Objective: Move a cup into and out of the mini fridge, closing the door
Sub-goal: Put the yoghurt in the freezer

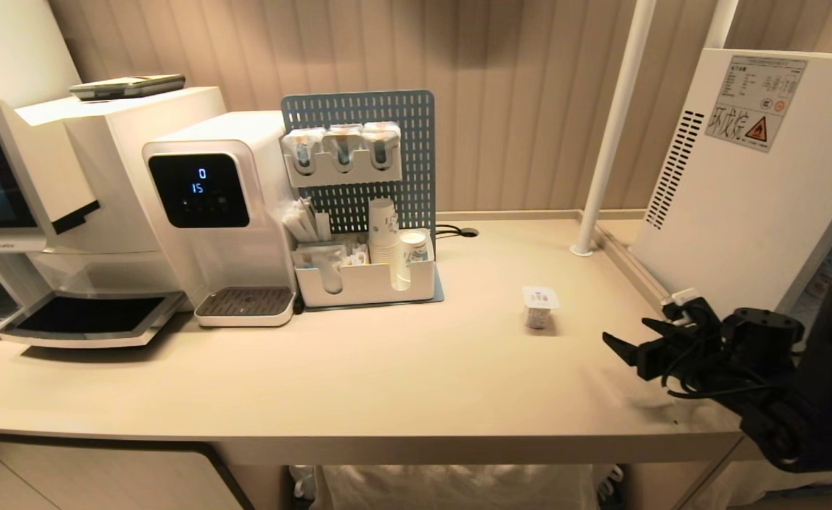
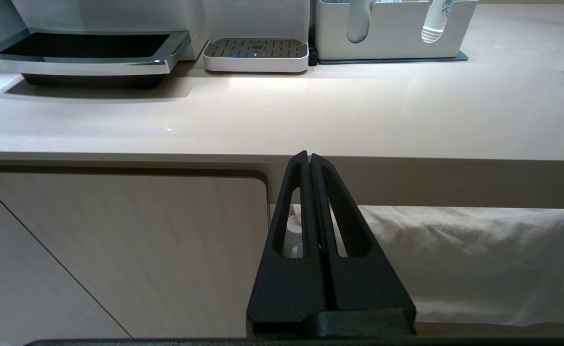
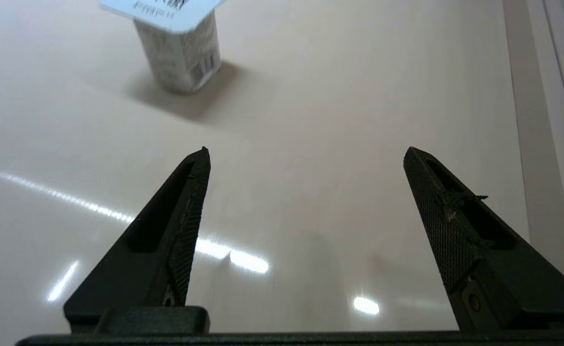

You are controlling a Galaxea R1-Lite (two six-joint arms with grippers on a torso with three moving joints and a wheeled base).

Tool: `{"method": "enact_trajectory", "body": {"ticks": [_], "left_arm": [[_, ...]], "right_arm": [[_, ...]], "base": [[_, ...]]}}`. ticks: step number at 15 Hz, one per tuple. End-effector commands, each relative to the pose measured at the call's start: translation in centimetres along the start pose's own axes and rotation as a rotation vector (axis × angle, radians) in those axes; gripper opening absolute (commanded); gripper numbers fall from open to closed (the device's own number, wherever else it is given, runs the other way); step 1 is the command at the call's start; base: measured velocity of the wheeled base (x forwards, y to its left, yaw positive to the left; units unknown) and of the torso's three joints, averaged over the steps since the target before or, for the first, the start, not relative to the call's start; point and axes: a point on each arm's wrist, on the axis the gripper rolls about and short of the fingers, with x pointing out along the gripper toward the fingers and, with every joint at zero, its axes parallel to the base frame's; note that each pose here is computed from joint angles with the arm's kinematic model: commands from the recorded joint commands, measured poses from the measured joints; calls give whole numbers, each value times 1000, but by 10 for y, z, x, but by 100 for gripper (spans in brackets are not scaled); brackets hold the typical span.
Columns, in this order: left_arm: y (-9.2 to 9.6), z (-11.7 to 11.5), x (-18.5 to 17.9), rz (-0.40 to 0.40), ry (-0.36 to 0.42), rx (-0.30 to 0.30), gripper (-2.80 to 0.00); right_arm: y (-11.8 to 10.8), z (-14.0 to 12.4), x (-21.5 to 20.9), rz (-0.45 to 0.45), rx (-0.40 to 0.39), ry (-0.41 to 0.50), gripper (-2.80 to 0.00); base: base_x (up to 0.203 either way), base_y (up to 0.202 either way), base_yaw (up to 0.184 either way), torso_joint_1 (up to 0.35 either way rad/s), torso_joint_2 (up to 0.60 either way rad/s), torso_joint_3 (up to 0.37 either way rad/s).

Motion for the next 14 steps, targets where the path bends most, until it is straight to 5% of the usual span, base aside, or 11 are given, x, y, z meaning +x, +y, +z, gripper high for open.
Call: {"method": "enact_trajectory", "body": {"ticks": [1, 6, 14], "left_arm": [[0, 0, 0, 1, 2, 0, -280], [0, 0, 0, 1, 2, 0, -280], [0, 0, 0, 1, 1, 0, -280]], "right_arm": [[14, -18, 37, 17, -19, 6, 0], [19, 5, 82, 13, -32, 36, 0], [22, -6, 83, 33, -24, 90, 0]], "base": [[0, 0, 0, 0, 0, 0], [0, 0, 0, 0, 0, 0], [0, 0, 0, 0, 0, 0]]}}
